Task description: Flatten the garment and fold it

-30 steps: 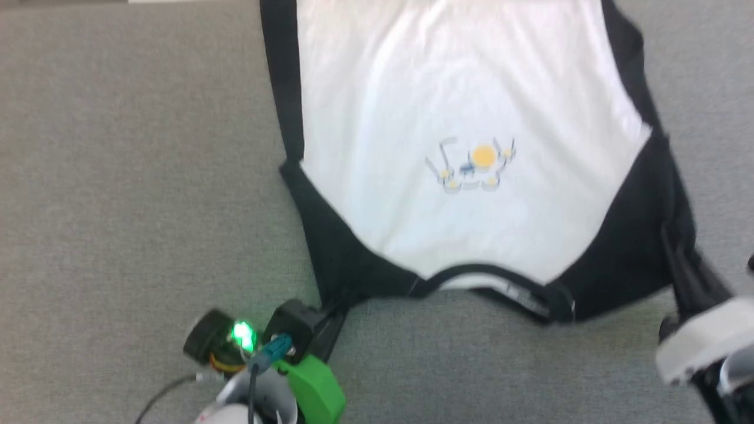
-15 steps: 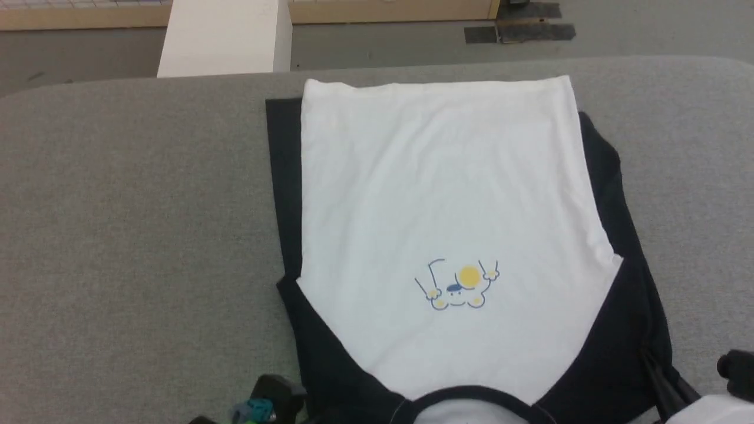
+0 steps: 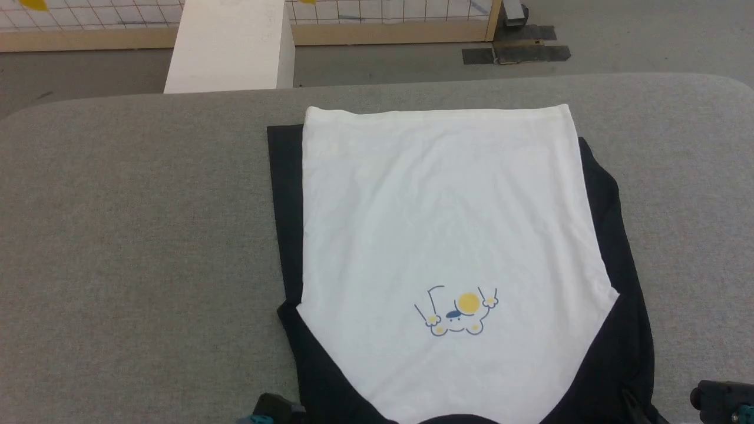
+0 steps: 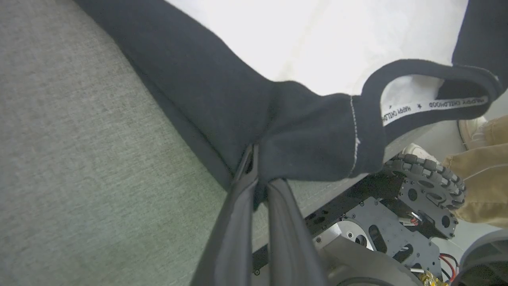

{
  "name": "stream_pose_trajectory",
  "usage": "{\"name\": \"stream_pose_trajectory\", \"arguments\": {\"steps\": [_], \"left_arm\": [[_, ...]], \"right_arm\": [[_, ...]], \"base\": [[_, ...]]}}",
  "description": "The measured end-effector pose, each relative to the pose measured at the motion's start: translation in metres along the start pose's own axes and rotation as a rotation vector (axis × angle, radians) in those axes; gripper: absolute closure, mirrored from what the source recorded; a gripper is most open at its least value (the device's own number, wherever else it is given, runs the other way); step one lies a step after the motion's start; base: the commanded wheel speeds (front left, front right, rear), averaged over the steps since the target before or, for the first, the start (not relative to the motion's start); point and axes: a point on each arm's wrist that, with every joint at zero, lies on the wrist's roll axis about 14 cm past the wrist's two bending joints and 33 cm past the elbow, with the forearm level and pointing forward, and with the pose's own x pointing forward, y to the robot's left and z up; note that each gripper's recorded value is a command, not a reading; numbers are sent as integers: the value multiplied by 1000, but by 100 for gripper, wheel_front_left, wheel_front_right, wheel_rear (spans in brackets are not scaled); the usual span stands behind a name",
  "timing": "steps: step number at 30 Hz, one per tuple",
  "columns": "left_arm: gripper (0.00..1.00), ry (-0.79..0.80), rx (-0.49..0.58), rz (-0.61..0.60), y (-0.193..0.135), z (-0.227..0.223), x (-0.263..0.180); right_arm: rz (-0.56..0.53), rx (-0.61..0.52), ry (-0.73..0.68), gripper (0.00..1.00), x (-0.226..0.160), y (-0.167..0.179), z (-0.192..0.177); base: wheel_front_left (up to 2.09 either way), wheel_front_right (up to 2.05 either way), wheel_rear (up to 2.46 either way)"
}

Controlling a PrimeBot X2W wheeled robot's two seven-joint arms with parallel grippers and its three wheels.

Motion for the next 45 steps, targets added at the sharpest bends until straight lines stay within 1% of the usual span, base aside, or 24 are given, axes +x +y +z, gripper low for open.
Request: {"name": "stream_pose_trajectory", "arguments": {"steps": [2, 3, 4, 5, 6, 7, 8, 13, 16, 18, 19, 21, 23, 25, 27, 29, 31, 33, 34, 36, 39, 42, 44, 45], "left_arm": [[100, -8, -8, 8, 1, -1, 3], [87, -6, -8, 11, 2, -3, 4], [55, -16, -13, 19, 4, -3, 5], [15, -25, -19, 28, 6, -3, 6], [0, -27, -23, 32, 6, -4, 8], [0, -29, -27, 37, 7, -5, 9], [0, -41, -35, 40, 7, -4, 10], [0, -123, -85, 86, 14, 11, 8], [0, -216, -126, 140, 26, 30, -2], [0, -275, -126, 157, 32, 45, -12], [0, -327, -119, 184, 39, 59, -19], [0, -438, -59, 258, 57, 88, -36], [0, -525, -8, 315, 68, 111, -50], [0, -610, 50, 356, 72, 131, -61], [0, -750, 104, 401, 73, 160, -76], [0, -838, 150, 438, 73, 176, -84], [0, -914, 145, 472, 70, 186, -89], [0, -944, 149, 488, 66, 189, -88], [0, -958, 134, 492, 62, 191, -86], [0, -972, 133, 499, 60, 192, -85], [0, -998, 170, 498, 68, 208, -82], [0, -1018, 256, 473, 79, 240, -78], [0, -991, 327, 452, 90, 265, -73], [0, -976, 338, 446, 95, 276, -70]], "right_arm": [[7, 3, 2, 100, 3, 2, -2], [11, 4, 3, 94, 5, 3, -3], [15, 4, 4, 92, 6, 4, -4], [16, 5, 7, 84, 8, 5, -5], [20, 6, 11, 65, 10, 6, -7], [23, 5, 14, 17, 11, 6, -8], [24, 4, 12, 0, 12, 7, -8], [7, 1, -25, 0, 12, 1, 1], [-28, -8, -112, 0, 4, -10, 27], [-65, -24, -195, 0, -3, -21, 50], [-84, -42, -247, 0, -8, -25, 65], [-110, -96, -366, 0, -16, -26, 99], [-121, -138, -458, 0, -22, -23, 123], [-123, -173, -532, 0, -28, -17, 142], [-118, -218, -604, 0, -33, -8, 157], [-112, -265, -651, 0, -36, 1, 165], [-110, -325, -692, 0, -37, 10, 170], [-113, -355, -710, 0, -38, 12, 170], [-115, -363, -715, 0, -37, 12, 170], [-107, -351, -719, 0, -35, 12, 168], [-92, -338, -710, 0, -29, 14, 166], [-80, -332, -700, 0, -21, 16, 166], [-67, -330, -705, 0, -14, 20, 170], [-62, -329, -708, 0, -11, 22, 173]], "base": [[0, 0, 0], [0, 0, 0], [0, 0, 0], [0, 0, 0], [0, 0, 0], [0, 0, 0], [0, 0, 0], [0, 0, 0], [0, 0, 0], [0, 0, 0], [0, 0, 0], [0, 0, 0], [0, 0, 0], [0, 0, 0], [0, 0, 0], [0, 0, 0], [0, 0, 0], [0, 0, 0], [0, 0, 0], [0, 0, 0], [0, 0, 0], [0, 0, 0], [0, 0, 0], [0, 0, 0]]}}
